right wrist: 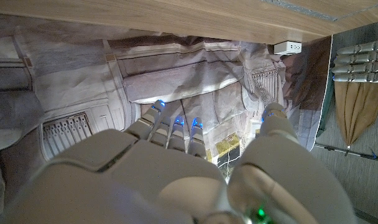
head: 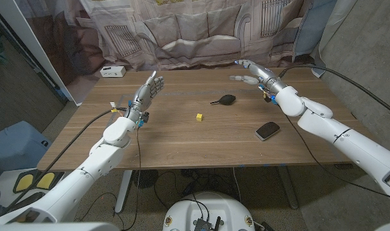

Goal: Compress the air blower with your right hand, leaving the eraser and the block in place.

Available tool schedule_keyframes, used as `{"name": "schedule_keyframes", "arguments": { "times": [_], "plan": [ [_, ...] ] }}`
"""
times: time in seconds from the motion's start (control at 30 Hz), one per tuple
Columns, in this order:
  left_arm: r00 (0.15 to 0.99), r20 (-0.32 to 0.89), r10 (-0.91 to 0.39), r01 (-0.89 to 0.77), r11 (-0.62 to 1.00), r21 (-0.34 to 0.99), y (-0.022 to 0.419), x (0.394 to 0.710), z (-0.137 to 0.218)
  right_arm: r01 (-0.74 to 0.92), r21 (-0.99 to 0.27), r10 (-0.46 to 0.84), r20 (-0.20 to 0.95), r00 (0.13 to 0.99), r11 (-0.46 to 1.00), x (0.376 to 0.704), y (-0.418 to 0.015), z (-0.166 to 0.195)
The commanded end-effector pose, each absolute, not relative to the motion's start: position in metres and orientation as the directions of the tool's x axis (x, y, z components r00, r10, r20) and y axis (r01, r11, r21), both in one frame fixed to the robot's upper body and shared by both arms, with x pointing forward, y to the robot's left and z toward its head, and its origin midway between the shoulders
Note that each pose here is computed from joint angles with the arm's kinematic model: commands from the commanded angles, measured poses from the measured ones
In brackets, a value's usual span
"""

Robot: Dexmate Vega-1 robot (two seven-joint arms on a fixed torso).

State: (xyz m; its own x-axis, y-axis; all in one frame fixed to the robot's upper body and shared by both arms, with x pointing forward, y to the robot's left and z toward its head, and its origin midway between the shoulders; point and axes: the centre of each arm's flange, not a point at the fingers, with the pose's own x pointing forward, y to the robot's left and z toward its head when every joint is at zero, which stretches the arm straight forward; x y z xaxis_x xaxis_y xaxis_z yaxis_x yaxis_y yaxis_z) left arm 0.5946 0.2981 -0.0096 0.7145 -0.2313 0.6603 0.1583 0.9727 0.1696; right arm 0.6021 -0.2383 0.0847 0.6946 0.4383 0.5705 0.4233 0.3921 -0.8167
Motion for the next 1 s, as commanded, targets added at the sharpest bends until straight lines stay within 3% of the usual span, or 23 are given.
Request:
{"name": "schedule_keyframes", "arguments": {
  "times": [0.03,1.0],
  "plan": [
    [0.714,0.662,-0.227,0.150,0.974,0.173,0.301,0.593,-0.009,0.440,-0.846,0.445,0.533,0.719,0.303,0.606,-0.229,0.092],
    [0.720,0.656,-0.226,0.163,0.974,0.157,0.297,0.593,-0.019,0.407,-0.908,0.450,0.404,0.796,0.096,0.617,-0.216,0.105]
  ]
}}
